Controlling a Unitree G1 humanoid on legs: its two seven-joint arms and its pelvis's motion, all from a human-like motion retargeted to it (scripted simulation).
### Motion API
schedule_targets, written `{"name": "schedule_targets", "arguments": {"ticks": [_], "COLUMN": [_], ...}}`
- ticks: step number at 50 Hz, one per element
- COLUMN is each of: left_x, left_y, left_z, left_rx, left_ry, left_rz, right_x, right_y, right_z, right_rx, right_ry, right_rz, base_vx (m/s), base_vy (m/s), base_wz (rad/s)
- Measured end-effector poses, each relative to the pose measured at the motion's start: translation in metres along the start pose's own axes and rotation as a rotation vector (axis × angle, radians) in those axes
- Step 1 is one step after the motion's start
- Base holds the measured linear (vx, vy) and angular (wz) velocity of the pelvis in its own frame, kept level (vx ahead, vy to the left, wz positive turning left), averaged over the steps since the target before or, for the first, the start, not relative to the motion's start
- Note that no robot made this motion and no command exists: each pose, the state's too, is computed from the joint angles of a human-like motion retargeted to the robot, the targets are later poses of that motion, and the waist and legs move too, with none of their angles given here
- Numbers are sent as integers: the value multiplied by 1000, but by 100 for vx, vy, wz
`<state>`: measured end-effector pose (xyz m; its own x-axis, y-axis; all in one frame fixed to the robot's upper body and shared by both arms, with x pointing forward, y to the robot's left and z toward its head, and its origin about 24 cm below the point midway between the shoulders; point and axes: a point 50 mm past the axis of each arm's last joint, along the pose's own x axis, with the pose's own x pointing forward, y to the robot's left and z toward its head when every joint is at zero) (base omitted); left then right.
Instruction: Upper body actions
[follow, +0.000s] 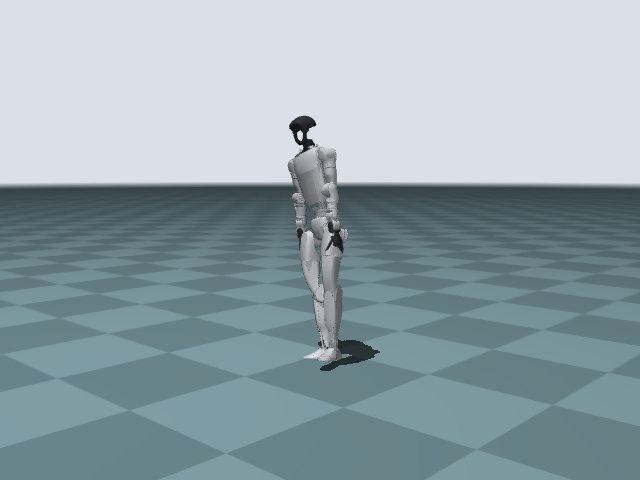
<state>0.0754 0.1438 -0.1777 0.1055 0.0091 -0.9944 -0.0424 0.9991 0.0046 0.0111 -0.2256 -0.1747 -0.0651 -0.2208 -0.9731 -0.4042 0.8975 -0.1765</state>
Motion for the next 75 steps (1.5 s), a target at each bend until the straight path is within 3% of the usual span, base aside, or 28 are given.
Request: {"name": "schedule_targets", "arguments": {"ticks": [5,19,43,61,75], "left_x": [0,-12,-4,-1,-3], "left_y": [7,30,26,21,24], "left_z": [-24,-103,-73,-53,-67], "left_rx": [-52,-406,-367,-271,-256], "left_ry": [80,366,241,165,212], "left_rz": [60,158,104,83,91], "right_x": [1,0,-5,0,0], "right_y": [14,29,16,21,20], "right_z": [-14,-4,39,-16,1], "right_rx": [96,64,-134,48,14], "right_ry": [50,16,-145,58,-16], "right_rz": [32,78,18,67,64], "base_vx": [-29,-11,0,6,2], "base_vy": [3,14,11,-3,-5], "base_wz": [269,121,18,-24,-25]}}
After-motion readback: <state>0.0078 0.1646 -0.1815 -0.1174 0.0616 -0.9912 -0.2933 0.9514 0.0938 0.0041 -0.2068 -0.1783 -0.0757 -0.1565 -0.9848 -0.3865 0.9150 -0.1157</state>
